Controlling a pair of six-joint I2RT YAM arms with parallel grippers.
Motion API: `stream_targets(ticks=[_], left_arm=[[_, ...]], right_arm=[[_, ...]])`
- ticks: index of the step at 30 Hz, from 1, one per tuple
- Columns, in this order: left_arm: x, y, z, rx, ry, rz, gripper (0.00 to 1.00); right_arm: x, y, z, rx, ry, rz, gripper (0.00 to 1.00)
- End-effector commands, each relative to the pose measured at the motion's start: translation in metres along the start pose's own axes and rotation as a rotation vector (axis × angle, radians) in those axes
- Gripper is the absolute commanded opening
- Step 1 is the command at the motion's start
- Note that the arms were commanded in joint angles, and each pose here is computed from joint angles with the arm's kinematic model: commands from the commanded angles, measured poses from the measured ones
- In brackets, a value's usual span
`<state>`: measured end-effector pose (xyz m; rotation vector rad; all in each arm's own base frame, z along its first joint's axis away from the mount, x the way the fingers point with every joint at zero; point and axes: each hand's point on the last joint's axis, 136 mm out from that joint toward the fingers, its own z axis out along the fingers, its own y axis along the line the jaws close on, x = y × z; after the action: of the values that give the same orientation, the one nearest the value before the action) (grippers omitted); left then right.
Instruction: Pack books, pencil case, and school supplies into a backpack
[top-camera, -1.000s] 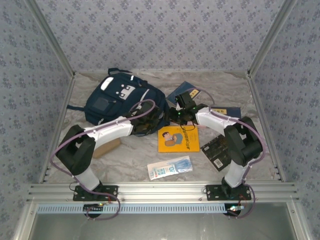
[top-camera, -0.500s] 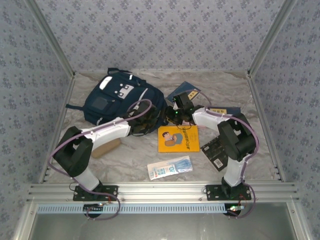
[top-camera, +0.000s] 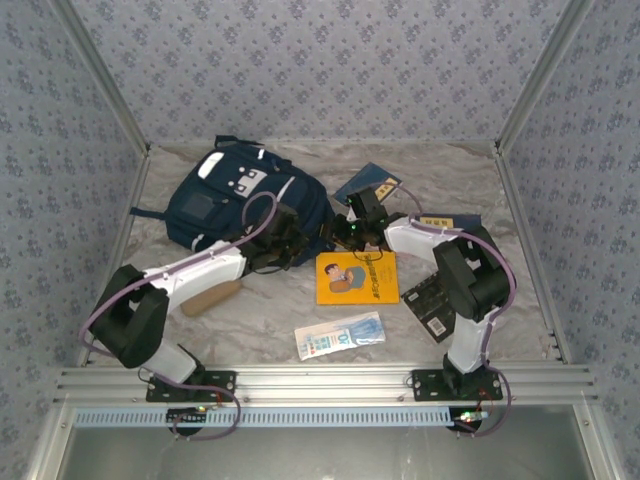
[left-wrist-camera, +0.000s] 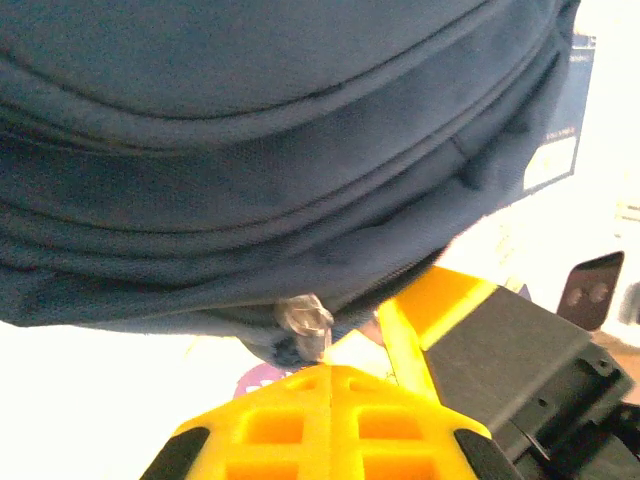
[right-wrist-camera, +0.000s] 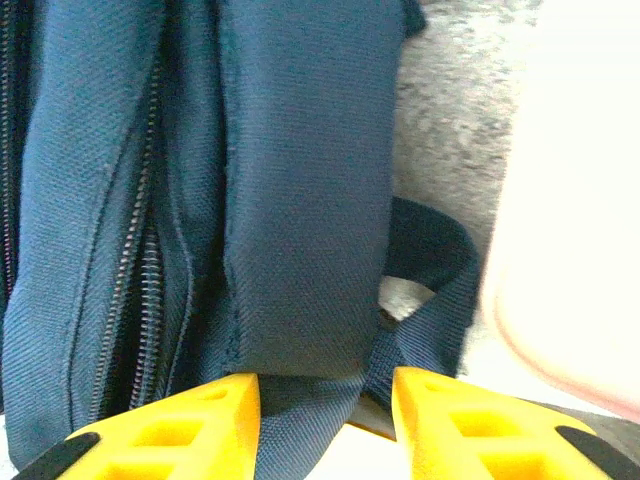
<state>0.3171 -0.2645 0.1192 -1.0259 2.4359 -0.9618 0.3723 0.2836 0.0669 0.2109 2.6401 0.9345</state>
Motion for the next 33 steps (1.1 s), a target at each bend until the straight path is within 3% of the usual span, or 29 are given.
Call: stream_targets(ticks=[1,8,13,20,23,27,33], left_arm=[[0.011,-0.025,-0.012,0.118,0.092,0.047,0.0],[0.024,-0.023,-0.008,0.121,0.205,0.133,0.0],[0.025,-0.024,-0.018,0.077,0.218,0.257,0.0],[0.011,-0.013,-0.045,-0.092,0.19,0.631,0.23],[0.005,-0.006,-0.054,-0.133,0.179,0.72,0.29],[-0.009,-0.006,-0.073,-0.141,0.101,0.768,0.34],[-0.042,-0.001,-0.116,-0.071,-0.038,0.69,0.35]], right_arm=[[-0.004,-0.01,-0.013,0.067,-0.004,-0.026,0.39],[-0.015,-0.006,-0.035,0.043,-0.011,-0.031,0.41],[-0.024,0.008,-0.048,0.009,-0.025,0.001,0.42],[-0.036,0.03,-0.05,0.045,-0.035,-0.101,0.43],[-0.033,0.043,-0.049,0.038,-0.022,-0.215,0.45],[-0.027,0.055,-0.049,0.105,-0.002,-0.356,0.52],[-0.027,0.088,-0.034,0.048,0.053,-0.306,0.51]])
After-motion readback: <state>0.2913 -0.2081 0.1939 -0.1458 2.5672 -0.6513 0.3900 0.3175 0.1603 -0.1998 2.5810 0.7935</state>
